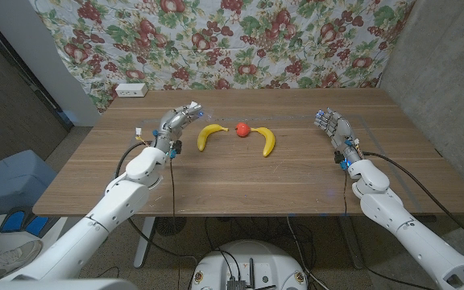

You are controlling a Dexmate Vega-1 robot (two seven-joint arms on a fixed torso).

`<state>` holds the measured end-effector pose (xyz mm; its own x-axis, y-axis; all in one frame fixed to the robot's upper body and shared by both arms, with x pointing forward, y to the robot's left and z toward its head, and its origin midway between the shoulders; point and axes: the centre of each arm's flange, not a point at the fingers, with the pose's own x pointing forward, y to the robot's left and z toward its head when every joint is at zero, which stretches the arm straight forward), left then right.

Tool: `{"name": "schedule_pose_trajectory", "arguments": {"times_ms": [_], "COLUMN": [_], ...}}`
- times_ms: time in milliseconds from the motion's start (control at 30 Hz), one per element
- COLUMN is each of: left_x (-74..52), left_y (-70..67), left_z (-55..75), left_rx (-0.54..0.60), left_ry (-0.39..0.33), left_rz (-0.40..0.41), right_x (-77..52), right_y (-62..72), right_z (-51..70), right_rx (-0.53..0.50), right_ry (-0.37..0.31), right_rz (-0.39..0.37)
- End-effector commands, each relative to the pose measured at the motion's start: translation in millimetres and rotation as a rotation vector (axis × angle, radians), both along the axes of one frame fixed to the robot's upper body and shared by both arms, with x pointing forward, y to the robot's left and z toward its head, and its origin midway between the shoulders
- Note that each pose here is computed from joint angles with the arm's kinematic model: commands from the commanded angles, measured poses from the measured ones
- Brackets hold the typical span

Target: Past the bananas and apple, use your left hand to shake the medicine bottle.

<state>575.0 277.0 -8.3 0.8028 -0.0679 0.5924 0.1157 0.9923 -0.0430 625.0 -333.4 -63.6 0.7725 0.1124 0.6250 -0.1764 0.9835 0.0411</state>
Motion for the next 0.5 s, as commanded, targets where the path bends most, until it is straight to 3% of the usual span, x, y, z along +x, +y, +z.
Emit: {"name": "schedule_pose_trajectory", "arguments": {"times_ms": [33,500], "left_x": [-8.9,0.3], "left_y": [17.6,7.3], "left_z": [6.4,4.4], "left_rx": [-0.065,-0.044], "left_ry": [-0.059,-0.031], "left_rz": [0.076,0.029], "right_x": [1.3,2.5], "right_y": [-0.6,-0.7], "right_z": [2.4,1.2], "right_rx": [0.001,0.003], "right_ry": [0.001,0.006], "right_rz": [-0.004,-0.007]}}
